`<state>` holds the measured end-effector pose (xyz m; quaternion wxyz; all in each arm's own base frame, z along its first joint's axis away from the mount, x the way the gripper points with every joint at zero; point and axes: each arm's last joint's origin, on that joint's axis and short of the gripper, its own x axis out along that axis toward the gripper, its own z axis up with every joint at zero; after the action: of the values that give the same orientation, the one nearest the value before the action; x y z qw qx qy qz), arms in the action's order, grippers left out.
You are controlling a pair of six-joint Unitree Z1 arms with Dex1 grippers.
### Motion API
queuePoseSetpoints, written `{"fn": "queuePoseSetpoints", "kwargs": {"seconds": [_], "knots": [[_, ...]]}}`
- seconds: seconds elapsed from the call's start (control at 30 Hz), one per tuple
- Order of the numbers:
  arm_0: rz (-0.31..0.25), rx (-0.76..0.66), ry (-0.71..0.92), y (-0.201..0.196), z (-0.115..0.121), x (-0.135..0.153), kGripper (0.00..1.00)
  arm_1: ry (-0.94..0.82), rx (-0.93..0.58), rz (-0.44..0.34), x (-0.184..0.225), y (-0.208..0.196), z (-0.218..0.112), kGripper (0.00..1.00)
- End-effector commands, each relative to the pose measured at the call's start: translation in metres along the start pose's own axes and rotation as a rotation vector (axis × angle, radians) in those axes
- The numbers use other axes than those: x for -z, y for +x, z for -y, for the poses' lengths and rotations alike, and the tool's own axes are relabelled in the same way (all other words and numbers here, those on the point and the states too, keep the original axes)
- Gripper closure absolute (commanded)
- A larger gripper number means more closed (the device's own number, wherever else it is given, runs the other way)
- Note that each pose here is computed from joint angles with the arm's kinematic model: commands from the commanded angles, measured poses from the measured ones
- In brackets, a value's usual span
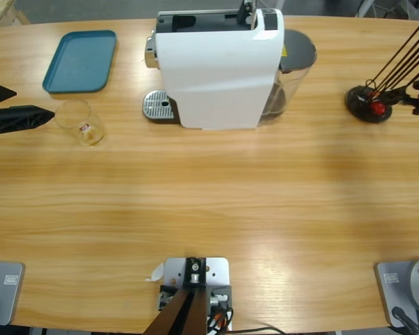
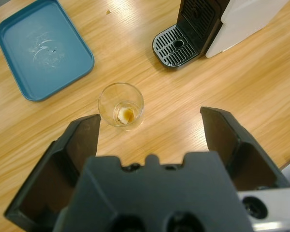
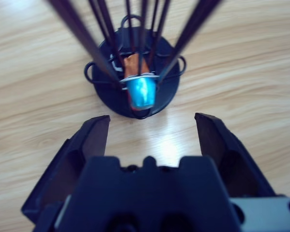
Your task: Pour coffee
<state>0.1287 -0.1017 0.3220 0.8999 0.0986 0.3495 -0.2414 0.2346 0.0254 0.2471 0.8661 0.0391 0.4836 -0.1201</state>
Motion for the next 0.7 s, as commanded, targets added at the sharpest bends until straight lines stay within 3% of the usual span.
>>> {"fn": "queuePoseSetpoints", "kwargs": {"seconds": [0.03, 0.7], "knots": [[-0.059, -0.007, 0.015, 0.008, 0.001, 0.013, 0.101, 0.065, 0.002, 0.036, 0.017, -0.01, 0.015, 0.23], [-0.06, -0.006, 0.018, 0.008, 0.001, 0.013, 0.101, 0.024, -0.056, -0.016, 0.012, 0.02, 0.002, 0.234]]}}
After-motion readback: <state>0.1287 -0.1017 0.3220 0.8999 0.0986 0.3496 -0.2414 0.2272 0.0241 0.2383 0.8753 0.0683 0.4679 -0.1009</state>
